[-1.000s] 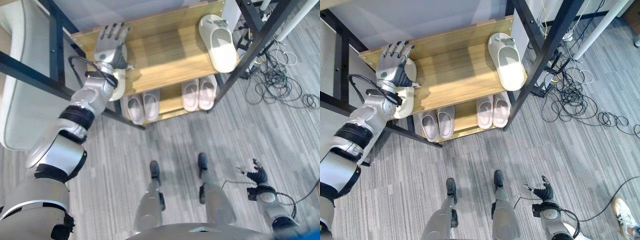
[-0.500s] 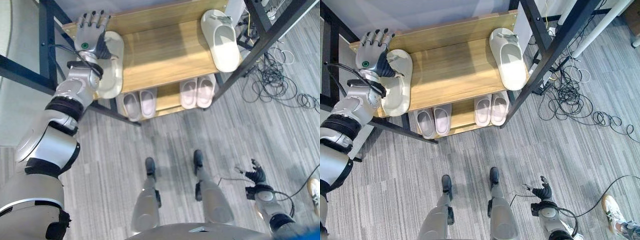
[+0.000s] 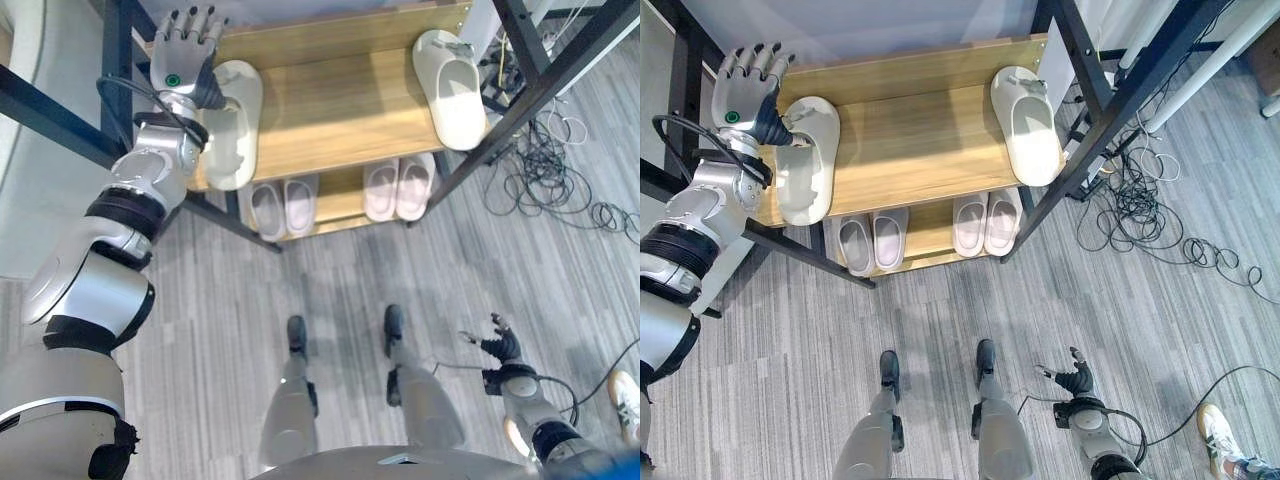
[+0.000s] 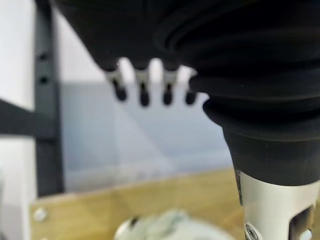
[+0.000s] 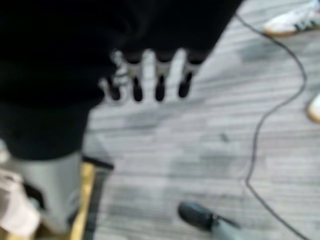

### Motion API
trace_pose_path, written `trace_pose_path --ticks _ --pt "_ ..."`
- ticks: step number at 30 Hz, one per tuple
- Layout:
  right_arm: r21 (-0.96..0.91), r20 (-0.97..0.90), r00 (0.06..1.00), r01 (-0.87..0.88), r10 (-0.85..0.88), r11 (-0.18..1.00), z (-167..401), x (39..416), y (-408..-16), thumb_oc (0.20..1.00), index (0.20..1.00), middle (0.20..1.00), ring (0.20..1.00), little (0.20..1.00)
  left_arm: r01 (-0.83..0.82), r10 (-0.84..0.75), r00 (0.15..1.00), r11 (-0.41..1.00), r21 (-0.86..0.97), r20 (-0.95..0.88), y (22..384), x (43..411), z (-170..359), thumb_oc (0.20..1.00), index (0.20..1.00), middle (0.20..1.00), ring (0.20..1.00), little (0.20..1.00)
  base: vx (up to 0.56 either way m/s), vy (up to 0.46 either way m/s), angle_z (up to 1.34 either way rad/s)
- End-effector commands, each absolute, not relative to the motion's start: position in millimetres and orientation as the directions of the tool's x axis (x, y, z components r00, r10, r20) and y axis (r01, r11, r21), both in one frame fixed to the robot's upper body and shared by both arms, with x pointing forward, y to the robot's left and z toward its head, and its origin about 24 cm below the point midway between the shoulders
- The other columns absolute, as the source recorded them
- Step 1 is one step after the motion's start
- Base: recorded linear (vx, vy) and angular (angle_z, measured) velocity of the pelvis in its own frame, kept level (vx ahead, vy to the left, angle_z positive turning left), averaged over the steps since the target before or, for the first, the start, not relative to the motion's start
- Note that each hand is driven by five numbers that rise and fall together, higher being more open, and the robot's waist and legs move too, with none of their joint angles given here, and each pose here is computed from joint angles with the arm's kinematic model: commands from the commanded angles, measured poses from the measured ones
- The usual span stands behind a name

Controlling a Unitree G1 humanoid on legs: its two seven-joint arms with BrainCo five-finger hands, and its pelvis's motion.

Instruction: Arrange the slippers neatly on the shoe rack.

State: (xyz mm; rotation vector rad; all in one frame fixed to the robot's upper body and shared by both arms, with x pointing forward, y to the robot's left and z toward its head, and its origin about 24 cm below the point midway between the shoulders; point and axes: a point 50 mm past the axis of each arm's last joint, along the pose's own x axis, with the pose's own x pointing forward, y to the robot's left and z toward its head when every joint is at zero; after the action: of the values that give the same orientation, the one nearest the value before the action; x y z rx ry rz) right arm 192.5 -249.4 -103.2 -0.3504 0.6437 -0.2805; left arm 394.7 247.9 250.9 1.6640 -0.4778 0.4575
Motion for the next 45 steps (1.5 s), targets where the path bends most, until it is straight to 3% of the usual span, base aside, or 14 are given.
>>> trace_pose_path --ticks 1,17,18,19,20,21,34,38,41,42,45 --pt "-0.412 -0.484 0.781 0.194 -0.395 0.890 -92.8 199.5 -263.0 1.000 1.000 1.000 1.000 1.000 -0.650 -0.009 0.753 -0.161 0.743 0.657 261.3 389.5 303.1 1.000 1.000 1.000 1.000 1.000 0.00 0.000 0.00" --pt "-0.415 -0.423 0.835 0.166 -0.352 0.894 -80.0 211.1 -261.5 1.000 1.000 1.000 1.000 1.000 -0.619 0.060 0.763 -0.221 0.754 0.644 263.2 396.8 319.1 1.000 1.000 1.000 1.000 1.000 0.00 0.000 0.00" --pt "-0.415 -0.420 0.838 0.162 -0.347 0.895 -79.4 211.7 -260.8 1.000 1.000 1.000 1.000 1.000 -0.630 0.072 0.754 -0.205 0.749 0.654 264.3 396.1 320.7 0.796 0.796 0.796 0.796 0.796 0.00 0.000 0.00" --pt "-0.414 -0.417 0.844 0.155 -0.338 0.897 -79.1 212.3 -258.6 1.000 1.000 1.000 1.000 1.000 -0.641 0.091 0.743 -0.189 0.744 0.663 266.3 395.4 320.6 0.476 0.476 0.476 0.476 0.476 0.00 0.000 0.00" --pt "-0.413 -0.416 0.847 0.149 -0.332 0.899 -78.7 212.4 -258.3 1.000 1.000 1.000 1.000 1.000 -0.644 0.093 0.742 -0.177 0.744 0.664 264.9 396.0 320.5 0.231 0.231 0.231 0.231 0.231 -0.01 -0.017 -0.06" --pt "-0.415 -0.415 0.849 0.144 -0.328 0.898 -79.0 211.7 -257.3 1.000 1.000 1.000 1.000 1.000 -0.647 0.112 0.736 -0.175 0.742 0.668 268.2 395.5 317.8 0.200 0.200 0.200 0.200 0.200 -0.01 -0.020 -0.08" --pt "-0.423 -0.429 0.843 0.129 -0.324 0.897 -84.7 200.5 -253.8 1.000 1.000 1.000 1.000 1.000 -0.721 0.035 0.693 0.003 0.693 0.720 228.4 401.2 313.1 0.200 0.200 0.200 0.200 0.200 0.00 -0.005 -0.01" --pt "-0.479 -0.371 0.877 0.101 -0.305 0.872 -75.0 208.2 -252.2 1.000 1.000 1.000 1.000 1.000 -0.798 -0.016 0.597 0.092 0.595 0.802 196.1 398.5 323.1 0.200 0.200 0.200 0.200 0.200 -0.02 -0.066 -0.04" --pt "-0.492 -0.341 0.883 0.124 -0.322 0.862 -69.6 209.5 -258.1 1.000 1.000 1.000 1.000 1.000 -0.826 -0.047 0.554 0.095 0.556 0.831 181.8 397.5 328.9 0.200 0.200 0.200 0.200 0.200 -0.01 -0.077 -0.34" --pt "-0.500 -0.329 0.882 0.139 -0.336 0.855 -67.5 209.8 -263.3 1.000 1.000 1.000 1.000 1.000 -0.830 -0.089 0.557 -0.028 0.557 0.826 181.5 399.9 325.4 0.200 0.200 0.200 0.200 0.200 0.00 -0.049 -0.29" --pt "-0.521 -0.321 0.868 0.173 -0.380 0.836 -65.3 207.9 -276.0 1.000 1.000 1.000 1.000 1.000 -0.823 -0.088 0.568 -0.039 0.567 0.819 172.8 403.1 328.7 0.200 0.200 0.200 0.200 0.200 0.01 -0.048 -0.24"
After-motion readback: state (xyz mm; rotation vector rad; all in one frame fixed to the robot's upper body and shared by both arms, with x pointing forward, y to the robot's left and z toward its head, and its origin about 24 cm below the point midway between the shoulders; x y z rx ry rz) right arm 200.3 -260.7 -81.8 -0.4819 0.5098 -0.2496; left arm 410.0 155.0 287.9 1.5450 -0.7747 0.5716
